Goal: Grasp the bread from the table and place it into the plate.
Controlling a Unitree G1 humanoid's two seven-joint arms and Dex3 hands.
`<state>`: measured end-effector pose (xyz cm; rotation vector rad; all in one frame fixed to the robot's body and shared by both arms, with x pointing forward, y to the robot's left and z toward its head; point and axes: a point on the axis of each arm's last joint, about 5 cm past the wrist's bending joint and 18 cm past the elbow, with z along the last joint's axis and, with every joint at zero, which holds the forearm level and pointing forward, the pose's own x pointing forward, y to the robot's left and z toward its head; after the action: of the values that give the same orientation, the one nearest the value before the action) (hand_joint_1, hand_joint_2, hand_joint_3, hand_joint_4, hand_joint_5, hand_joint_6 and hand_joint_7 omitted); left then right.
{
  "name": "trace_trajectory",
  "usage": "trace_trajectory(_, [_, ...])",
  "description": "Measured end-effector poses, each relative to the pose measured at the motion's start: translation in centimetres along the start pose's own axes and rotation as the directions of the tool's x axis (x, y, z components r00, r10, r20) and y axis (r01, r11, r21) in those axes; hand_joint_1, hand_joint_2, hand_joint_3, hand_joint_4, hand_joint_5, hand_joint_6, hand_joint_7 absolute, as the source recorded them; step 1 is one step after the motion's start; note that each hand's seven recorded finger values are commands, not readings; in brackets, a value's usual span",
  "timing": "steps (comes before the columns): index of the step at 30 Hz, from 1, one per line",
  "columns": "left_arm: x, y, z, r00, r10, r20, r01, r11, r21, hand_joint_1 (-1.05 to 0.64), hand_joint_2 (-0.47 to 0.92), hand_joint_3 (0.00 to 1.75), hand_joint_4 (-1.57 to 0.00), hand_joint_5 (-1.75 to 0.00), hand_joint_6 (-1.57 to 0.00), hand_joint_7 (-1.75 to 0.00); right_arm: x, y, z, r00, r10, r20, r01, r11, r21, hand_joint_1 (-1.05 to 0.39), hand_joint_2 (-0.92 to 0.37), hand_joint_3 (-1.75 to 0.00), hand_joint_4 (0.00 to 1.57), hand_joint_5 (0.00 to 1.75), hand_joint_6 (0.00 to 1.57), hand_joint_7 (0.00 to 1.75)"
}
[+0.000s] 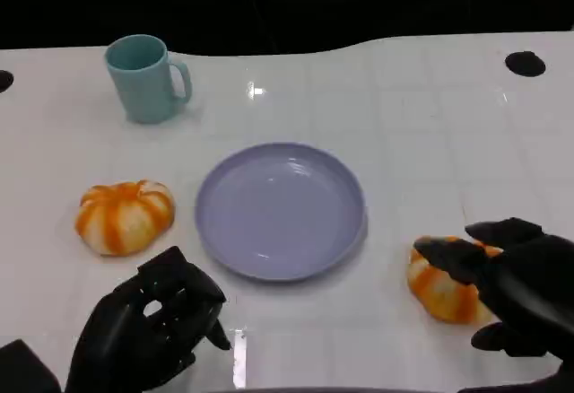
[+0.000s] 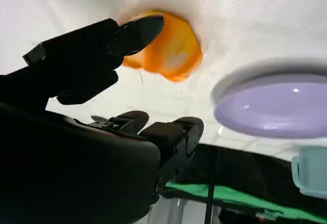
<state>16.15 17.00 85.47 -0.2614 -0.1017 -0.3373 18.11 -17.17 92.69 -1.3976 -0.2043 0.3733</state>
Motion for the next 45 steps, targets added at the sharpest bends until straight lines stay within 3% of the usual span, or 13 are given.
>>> trace_trajectory(21, [-0.1, 0.0, 0.0, 1.000, 0.002, 0.007, -0.002, 1.000, 0.001, -0.57, 0.92, 0.31, -0.61, -1.75, -0.58, -1.43, 4.5, 3.49, -0.7, 0.986, 0.101, -0.132, -0.103, 0.995, -0.004, -0.53, -0.92, -0.02, 0.31, 0.13, 0.34, 0.00])
trace_trajectory(25, [-0.1, 0.0, 0.0, 1.000, 0.003, 0.007, -0.003, 1.000, 0.002, -0.57, 0.92, 0.30, -0.62, -1.75, -0.59, -1.43, 5.5, 4.18, -0.7, 0.986, 0.096, -0.138, -0.098, 0.995, -0.010, -0.53, -0.92, -0.01, 0.40, 0.16, 0.42, 0.03])
trace_trajectory(28, [-0.1, 0.0, 0.0, 1.000, 0.003, 0.008, -0.003, 1.000, 0.000, -0.57, 0.92, 0.30, -0.63, -1.75, -0.59, -1.42, 6.1, 4.70, -0.8, 0.988, 0.066, -0.137, -0.068, 0.998, -0.010, -0.48, -0.92, 0.00, 0.67, 0.25, 0.60, 0.08])
trace_trajectory(30, [-0.1, 0.0, 0.0, 1.000, 0.003, 0.008, -0.003, 1.000, 0.001, -0.57, 0.92, 0.31, -0.62, -1.75, -0.59, -1.42, 6.4, 5.03, -0.9, 0.991, 0.036, -0.127, -0.034, 0.999, 0.021, -0.34, -0.87, 0.00, 0.89, 0.54, 0.90, 0.09])
trace_trajectory(32, [-0.1, 0.0, 0.0, 1.000, 0.002, 0.008, -0.002, 1.000, 0.001, -0.58, 0.92, 0.30, -0.62, -1.75, -0.59, -1.42, 6.6, 5.36, -1.0, 0.994, -0.012, -0.112, 0.022, 0.996, 0.083, -0.17, -0.87, 0.00, 0.89, 1.39, 1.21, 0.14])
trace_trajectory(33, [-0.1, 0.0, 0.0, 1.000, 0.002, 0.008, -0.002, 1.000, 0.002, -0.58, 0.92, 0.30, -0.62, -1.75, -0.59, -1.42, 6.7, 5.54, -1.1, 0.994, -0.043, -0.103, 0.054, 0.993, 0.105, -0.14, -0.87, -0.01, 0.89, 1.56, 1.27, 0.15])
trace_trajectory(34, [-0.1, 0.0, 0.0, 1.000, 0.002, 0.009, -0.002, 1.000, 0.003, -0.58, 0.92, 0.30, -0.62, -1.75, -0.59, -1.42, 6.8, 5.70, -1.2, 0.993, -0.071, -0.092, 0.082, 0.989, 0.122, -0.11, -0.89, -0.03, 0.90, 1.65, 1.27, 0.36])
trace_trajectory(35, [-0.1, 0.0, 0.0, 1.000, 0.001, 0.009, -0.001, 1.000, 0.004, -0.58, 0.92, 0.30, -0.62, -1.75, -0.59, -1.42, 6.9, 5.83, -1.3, 0.992, -0.095, -0.079, 0.105, 0.986, 0.130, -0.10, -0.89, -0.06, 0.90, 1.71, 1.06, 0.90])
trace_trajectory(37, [-0.1, -0.1, 0.0, 1.000, 0.001, 0.009, -0.001, 1.000, 0.005, -0.58, 0.92, 0.30, -0.62, -1.75, -0.59, -1.41, 7.2, 6.06, -1.5, 0.989, -0.130, -0.064, 0.137, 0.982, 0.133, -0.09, -0.87, -0.16, 0.90, 1.74, 0.83, 1.41])
trace_trajectory(38, [-0.1, -0.1, 0.0, 1.000, 0.001, 0.009, -0.001, 1.000, 0.005, -0.58, 0.92, 0.29, -0.62, -1.75, -0.59, -1.41, 7.4, 6.15, -1.6, 0.988, -0.143, -0.058, 0.150, 0.980, 0.132, -0.10, -0.77, -0.39, 0.90, 1.74, 0.76, 1.56])
trace_trajectory(39, [-0.1, -0.1, 0.0, 1.000, 0.001, 0.009, -0.001, 1.000, 0.005, -0.58, 0.92, 0.29, -0.62, -1.75, -0.60, -1.41, 7.5, 6.24, -1.7, 0.987, -0.154, -0.055, 0.160, 0.978, 0.131, -0.10, -0.63, -0.69, 0.91, 1.74, 0.73, 1.62])
trace_trajectory(40, [-0.1, -0.1, 0.0, 1.000, 0.001, 0.010, -0.001, 1.000, 0.005, -0.58, 0.92, 0.29, -0.62, -1.75, -0.60, -1.41, 7.6, 6.33, -1.9, 0.986, -0.161, -0.052, 0.167, 0.977, 0.131, -0.10, -0.57, -0.82, 0.91, 1.75, 0.73, 1.63])
trace_trajectory(45, [-0.1, -0.1, 0.0, 1.000, 0.000, 0.010, 0.000, 1.000, 0.005, -0.57, 0.92, 0.29, -0.61, -1.75, -0.60, -1.40, 7.9, 6.78, -2.0, 0.979, -0.201, -0.045, 0.205, 0.969, 0.140, -0.11, -0.46, -1.04, 0.91, 1.75, 0.81, 1.51])
